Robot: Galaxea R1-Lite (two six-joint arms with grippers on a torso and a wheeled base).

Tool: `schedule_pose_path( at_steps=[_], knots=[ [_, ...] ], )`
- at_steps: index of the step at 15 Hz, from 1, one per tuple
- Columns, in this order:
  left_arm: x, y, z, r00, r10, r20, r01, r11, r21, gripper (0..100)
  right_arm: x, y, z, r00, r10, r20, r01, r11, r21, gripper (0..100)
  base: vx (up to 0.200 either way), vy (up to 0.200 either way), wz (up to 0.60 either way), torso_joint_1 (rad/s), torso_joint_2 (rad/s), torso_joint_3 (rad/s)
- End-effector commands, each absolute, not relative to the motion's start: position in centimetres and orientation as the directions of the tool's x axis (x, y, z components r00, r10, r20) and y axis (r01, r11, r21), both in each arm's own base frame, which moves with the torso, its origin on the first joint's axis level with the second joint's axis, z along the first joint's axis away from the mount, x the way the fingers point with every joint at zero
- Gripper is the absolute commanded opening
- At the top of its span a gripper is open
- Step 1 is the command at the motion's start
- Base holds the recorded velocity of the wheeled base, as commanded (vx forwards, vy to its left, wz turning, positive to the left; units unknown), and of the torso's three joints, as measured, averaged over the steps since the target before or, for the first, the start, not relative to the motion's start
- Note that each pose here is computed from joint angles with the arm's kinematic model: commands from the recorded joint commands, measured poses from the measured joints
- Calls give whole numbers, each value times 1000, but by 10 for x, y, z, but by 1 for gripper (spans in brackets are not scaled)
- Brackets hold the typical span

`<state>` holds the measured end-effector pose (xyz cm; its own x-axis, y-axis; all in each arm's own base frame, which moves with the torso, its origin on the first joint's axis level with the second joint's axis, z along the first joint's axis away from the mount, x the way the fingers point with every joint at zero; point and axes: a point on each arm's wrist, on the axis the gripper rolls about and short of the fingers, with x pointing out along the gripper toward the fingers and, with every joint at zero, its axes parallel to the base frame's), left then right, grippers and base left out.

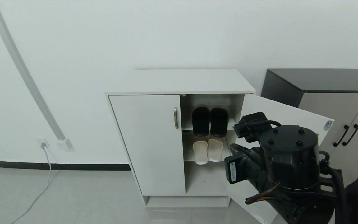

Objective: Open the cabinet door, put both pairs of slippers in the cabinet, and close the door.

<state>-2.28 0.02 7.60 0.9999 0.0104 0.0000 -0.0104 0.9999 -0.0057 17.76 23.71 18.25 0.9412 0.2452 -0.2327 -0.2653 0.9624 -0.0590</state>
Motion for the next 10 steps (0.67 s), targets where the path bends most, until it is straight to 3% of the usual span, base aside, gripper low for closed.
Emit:
schedule_pose_path(
  at_steps=[1, 10],
  knots=[
    [-23, 0, 76, 1000, 11, 0, -11, 1000, -6, 0, 178, 237, 182, 941, 245, -234, -266, 962, -60, 0, 0, 0, 0, 198, -496, -310],
    [-23, 0, 76, 1000, 11, 0, -11, 1000, -6, 0, 177, 237, 181, 940, 245, -236, -267, 962, -65, 0, 0, 0, 0, 220, -530, -314]
  ],
)
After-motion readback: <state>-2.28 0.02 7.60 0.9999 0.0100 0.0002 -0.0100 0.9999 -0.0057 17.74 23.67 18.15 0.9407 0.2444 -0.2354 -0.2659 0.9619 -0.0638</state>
